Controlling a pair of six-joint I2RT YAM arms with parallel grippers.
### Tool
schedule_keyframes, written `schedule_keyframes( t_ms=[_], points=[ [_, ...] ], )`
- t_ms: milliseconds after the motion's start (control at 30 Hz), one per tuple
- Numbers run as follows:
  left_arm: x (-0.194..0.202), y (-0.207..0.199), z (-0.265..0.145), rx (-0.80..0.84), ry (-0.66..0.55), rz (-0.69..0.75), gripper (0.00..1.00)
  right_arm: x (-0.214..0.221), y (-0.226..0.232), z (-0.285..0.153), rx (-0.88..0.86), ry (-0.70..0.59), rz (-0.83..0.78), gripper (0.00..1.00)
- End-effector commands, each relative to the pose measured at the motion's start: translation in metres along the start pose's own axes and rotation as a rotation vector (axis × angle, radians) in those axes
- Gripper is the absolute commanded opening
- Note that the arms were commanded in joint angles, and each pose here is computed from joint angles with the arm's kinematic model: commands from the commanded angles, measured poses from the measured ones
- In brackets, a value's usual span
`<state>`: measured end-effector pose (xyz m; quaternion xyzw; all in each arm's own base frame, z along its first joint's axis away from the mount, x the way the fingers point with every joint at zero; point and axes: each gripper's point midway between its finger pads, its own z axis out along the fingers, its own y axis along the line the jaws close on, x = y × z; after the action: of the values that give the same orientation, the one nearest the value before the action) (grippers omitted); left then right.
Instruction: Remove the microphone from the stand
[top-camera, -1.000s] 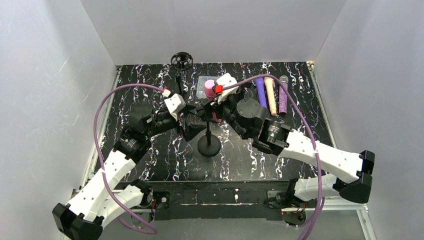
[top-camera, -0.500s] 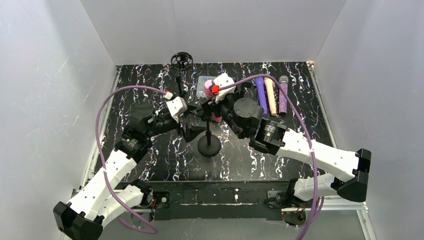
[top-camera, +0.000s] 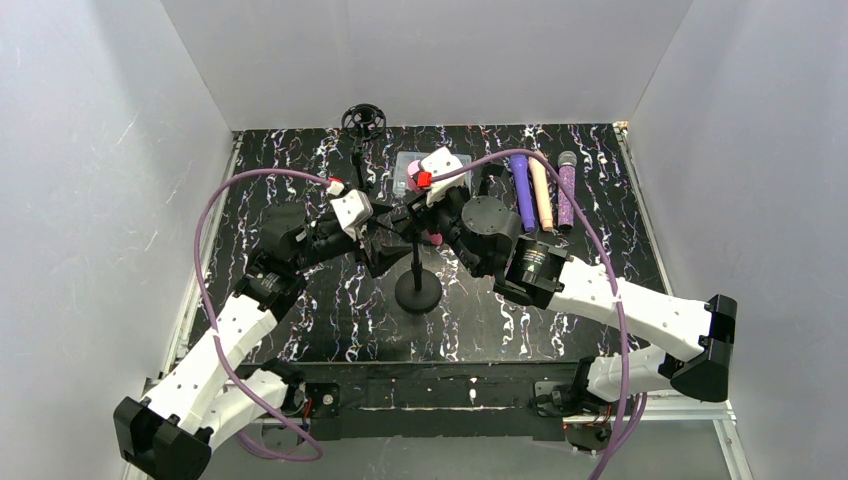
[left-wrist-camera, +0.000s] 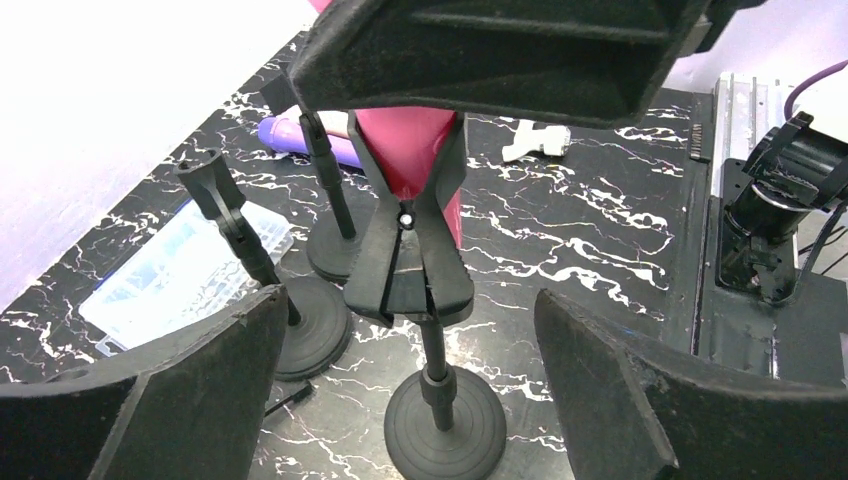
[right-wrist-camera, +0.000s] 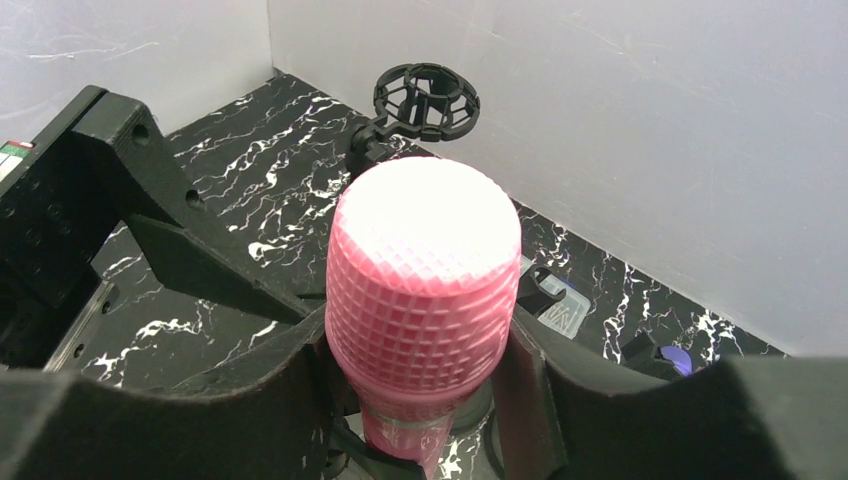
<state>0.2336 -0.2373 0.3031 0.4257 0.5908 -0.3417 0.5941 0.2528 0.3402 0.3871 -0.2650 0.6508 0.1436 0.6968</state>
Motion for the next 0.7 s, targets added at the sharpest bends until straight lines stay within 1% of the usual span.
schedule_keyframes(
  t_ms=[0,267,533,600,667],
  points=[
    [-0.011,0.0,0.003,0.031,-0.053,-0.001,0.9,-0.04,-0.011,-0.004,0.038,-0.1,0.058,0.55],
    [-0.016,-0.001,0.007,0.059,-0.064,-0.008,0.83,-0.041,-0.013,-0.005,0.041,-0.102,0.056,0.41],
    [-0.023,0.0,0.007,0.057,-0.074,-0.025,0.78,-0.041,-0.013,-0.005,0.039,-0.102,0.053,0.39],
    [-0.023,0.001,0.008,0.062,-0.072,-0.032,0.72,-0.042,-0.013,-0.005,0.041,-0.103,0.055,0.39],
    [-0.022,0.001,0.009,0.065,-0.069,-0.04,0.62,-0.042,-0.013,-0.005,0.042,-0.102,0.054,0.39]
  ],
)
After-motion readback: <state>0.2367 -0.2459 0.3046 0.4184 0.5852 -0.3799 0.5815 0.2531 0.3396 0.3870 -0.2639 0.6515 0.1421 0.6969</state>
